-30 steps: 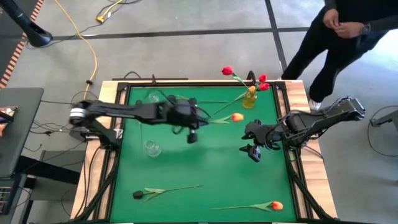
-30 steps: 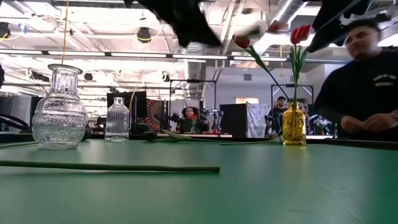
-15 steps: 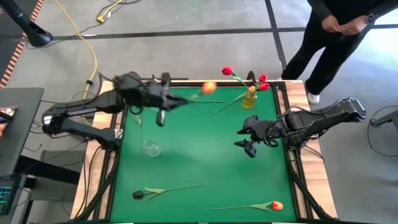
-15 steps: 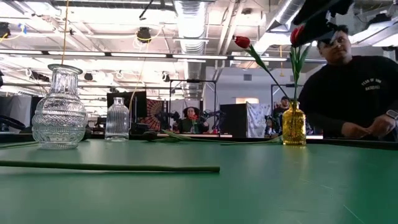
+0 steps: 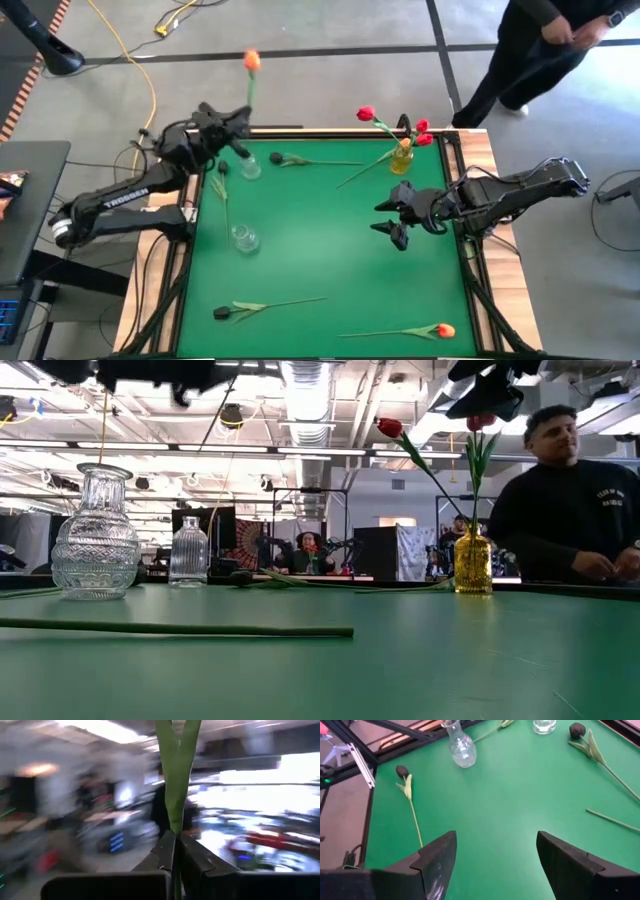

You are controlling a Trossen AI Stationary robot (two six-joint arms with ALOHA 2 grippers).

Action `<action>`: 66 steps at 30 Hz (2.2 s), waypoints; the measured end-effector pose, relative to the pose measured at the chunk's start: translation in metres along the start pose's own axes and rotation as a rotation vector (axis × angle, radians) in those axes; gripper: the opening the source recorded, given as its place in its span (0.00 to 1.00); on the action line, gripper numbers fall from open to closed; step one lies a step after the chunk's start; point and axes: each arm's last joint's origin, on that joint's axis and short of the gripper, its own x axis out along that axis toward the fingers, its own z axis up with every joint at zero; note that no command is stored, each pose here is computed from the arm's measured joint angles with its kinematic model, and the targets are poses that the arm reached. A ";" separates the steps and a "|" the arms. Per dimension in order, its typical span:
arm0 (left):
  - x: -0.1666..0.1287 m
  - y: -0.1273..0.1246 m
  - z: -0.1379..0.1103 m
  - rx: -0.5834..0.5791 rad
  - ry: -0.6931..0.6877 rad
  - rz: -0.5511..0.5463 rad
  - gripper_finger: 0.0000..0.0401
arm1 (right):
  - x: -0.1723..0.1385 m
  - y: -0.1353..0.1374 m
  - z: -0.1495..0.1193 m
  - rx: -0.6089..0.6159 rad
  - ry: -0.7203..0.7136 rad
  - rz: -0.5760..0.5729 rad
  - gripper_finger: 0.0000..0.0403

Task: Sort flowers into vase by color
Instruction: Put the middle orange flower into the top transparent vase

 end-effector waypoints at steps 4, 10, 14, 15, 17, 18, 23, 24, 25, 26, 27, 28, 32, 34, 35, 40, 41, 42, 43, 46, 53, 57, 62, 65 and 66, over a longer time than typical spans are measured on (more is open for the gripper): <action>-0.012 0.019 -0.026 -0.061 0.005 0.173 0.00 | 0.000 0.000 0.000 0.000 -0.002 0.001 0.74; -0.029 0.032 -0.050 0.014 -0.122 0.180 0.00 | 0.000 0.000 0.000 -0.001 -0.004 -0.001 0.74; -0.035 0.038 -0.057 0.024 -0.133 0.185 0.00 | 0.000 0.000 0.001 0.001 -0.011 0.001 0.74; -0.036 0.039 -0.060 0.031 -0.118 0.182 0.00 | 0.000 0.001 0.001 0.002 -0.015 0.004 0.74; -0.035 0.041 -0.062 0.038 -0.107 0.178 0.00 | 0.000 0.001 0.002 0.004 -0.022 0.007 0.74; -0.035 0.042 -0.063 0.040 -0.105 0.175 0.00 | 0.000 0.000 0.003 0.007 -0.025 0.006 0.74; -0.031 0.044 -0.068 0.049 -0.098 0.180 0.00 | 0.001 -0.001 0.004 0.016 -0.029 -0.002 0.74; -0.030 0.045 -0.068 0.049 -0.102 0.179 0.00 | 0.001 -0.002 0.004 0.018 -0.030 -0.004 0.74; -0.029 0.045 -0.069 0.049 -0.108 0.179 0.00 | 0.001 -0.002 0.004 0.019 -0.031 -0.005 0.74; -0.027 0.045 -0.071 0.049 -0.112 0.179 0.00 | 0.001 -0.002 0.004 0.020 -0.032 -0.004 0.74; -0.026 0.045 -0.072 0.049 -0.111 0.178 0.00 | 0.001 -0.002 0.005 0.020 -0.033 -0.004 0.74; -0.025 0.046 -0.075 0.049 -0.104 0.176 0.00 | 0.001 -0.002 0.005 0.020 -0.034 -0.003 0.74; -0.021 0.048 -0.080 0.057 -0.101 0.181 0.00 | 0.001 -0.002 0.005 0.022 -0.033 0.000 0.74; -0.020 0.050 -0.083 0.057 -0.093 0.192 0.00 | 0.001 -0.002 0.005 0.029 -0.032 0.002 0.74; -0.020 0.052 -0.084 0.059 -0.087 0.191 0.00 | 0.001 -0.002 0.004 0.030 -0.031 0.003 0.74; -0.019 0.057 -0.087 0.052 -0.075 0.187 0.00 | 0.001 -0.001 0.004 0.031 -0.030 0.007 0.74; -0.019 0.057 -0.087 0.052 -0.070 0.184 0.00 | 0.001 -0.001 0.004 0.035 -0.030 0.006 0.74; -0.018 0.058 -0.088 0.053 -0.066 0.182 0.00 | 0.001 -0.001 0.004 0.036 -0.030 0.006 0.74; -0.018 0.058 -0.089 0.054 -0.063 0.181 0.00 | 0.001 -0.001 0.004 0.036 -0.030 0.006 0.74; -0.018 0.059 -0.089 0.055 -0.054 0.168 0.00 | 0.001 -0.001 0.004 0.036 -0.030 0.006 0.74; -0.025 0.059 -0.099 0.056 -0.016 0.160 0.00 | 0.001 -0.001 0.004 0.035 -0.030 0.006 0.74; -0.036 0.057 -0.109 0.046 -0.009 0.143 0.00 | 0.001 -0.001 0.004 0.028 -0.030 0.006 0.74; -0.040 0.057 -0.107 0.052 -0.048 0.114 0.00 | 0.001 -0.001 0.004 0.025 -0.030 0.006 0.74; -0.038 0.058 -0.104 0.045 -0.066 0.100 0.00 | 0.001 -0.002 0.005 0.027 -0.031 0.004 0.74; -0.038 0.058 -0.103 0.045 -0.068 0.101 0.00 | 0.001 -0.002 0.005 0.028 -0.031 0.003 0.74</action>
